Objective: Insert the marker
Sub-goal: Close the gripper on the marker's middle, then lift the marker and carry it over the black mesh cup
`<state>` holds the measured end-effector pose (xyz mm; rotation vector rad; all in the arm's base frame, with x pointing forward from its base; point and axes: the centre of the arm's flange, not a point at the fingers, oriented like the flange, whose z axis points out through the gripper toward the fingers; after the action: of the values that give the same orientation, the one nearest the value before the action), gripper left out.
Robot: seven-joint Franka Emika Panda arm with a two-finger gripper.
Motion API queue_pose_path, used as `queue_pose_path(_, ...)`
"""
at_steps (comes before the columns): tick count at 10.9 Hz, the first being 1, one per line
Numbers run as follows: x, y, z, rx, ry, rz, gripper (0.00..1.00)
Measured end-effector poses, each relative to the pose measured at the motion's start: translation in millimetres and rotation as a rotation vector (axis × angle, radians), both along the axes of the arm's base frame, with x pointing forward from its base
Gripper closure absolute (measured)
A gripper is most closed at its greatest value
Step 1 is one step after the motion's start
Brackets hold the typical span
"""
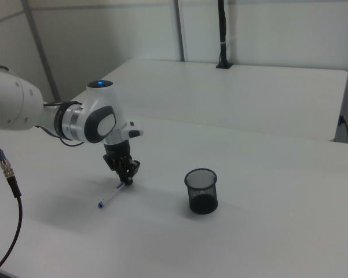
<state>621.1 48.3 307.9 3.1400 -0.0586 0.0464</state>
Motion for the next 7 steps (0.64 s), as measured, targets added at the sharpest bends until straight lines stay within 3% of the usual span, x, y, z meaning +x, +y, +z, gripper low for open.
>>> queue_pose_path(2, 2, -1, 3, 0.001, -0.008, -0.005, 0.82)
queue_pose_path(5, 9, -9, 28, 0.003, -0.053, -0.025, 0.82)
queue_pose_path(7, 12, -36, 75, 0.004, -0.132, -0.068, 0.82)
